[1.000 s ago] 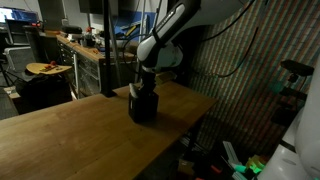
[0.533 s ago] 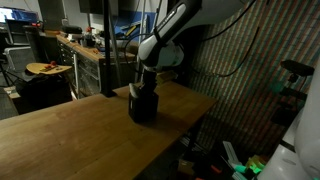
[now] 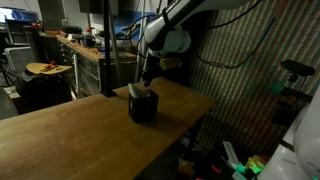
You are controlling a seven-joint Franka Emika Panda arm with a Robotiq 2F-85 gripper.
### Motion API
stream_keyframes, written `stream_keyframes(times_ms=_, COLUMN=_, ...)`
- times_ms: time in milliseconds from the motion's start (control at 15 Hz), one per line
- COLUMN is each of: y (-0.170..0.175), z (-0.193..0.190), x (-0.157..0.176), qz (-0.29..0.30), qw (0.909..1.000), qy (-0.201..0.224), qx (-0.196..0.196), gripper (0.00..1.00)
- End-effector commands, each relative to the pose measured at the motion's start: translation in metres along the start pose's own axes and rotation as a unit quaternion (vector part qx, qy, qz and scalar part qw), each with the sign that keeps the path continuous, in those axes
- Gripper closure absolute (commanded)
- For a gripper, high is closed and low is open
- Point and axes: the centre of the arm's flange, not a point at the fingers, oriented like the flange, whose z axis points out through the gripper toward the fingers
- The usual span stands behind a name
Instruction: Put the white towel in the black box
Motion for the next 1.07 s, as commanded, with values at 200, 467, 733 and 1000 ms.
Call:
stream_keyframes(times_ms=200, y=-0.017, z=-0.035, x=0.009, qz=-0.007, qw=0.9998, qy=0.016, qx=-0.012, gripper=0.89)
stream_keyframes(times_ms=467, y=-0.043, z=-0.041, x=0.016, qz=-0.022, qw=0.9995, qy=0.018, qx=-0.013, gripper=0.84)
stream_keyframes(times_ms=733, y=-0.075, z=-0.046, x=0.026, qz=-0.035, qw=0.9990, qy=0.024, qx=-0.010, gripper=0.57)
stream_keyframes(times_ms=1000, y=-0.100, z=-0.048, x=0.034, qz=-0.047, qw=0.9985, qy=0.028, qx=-0.009, gripper=0.39)
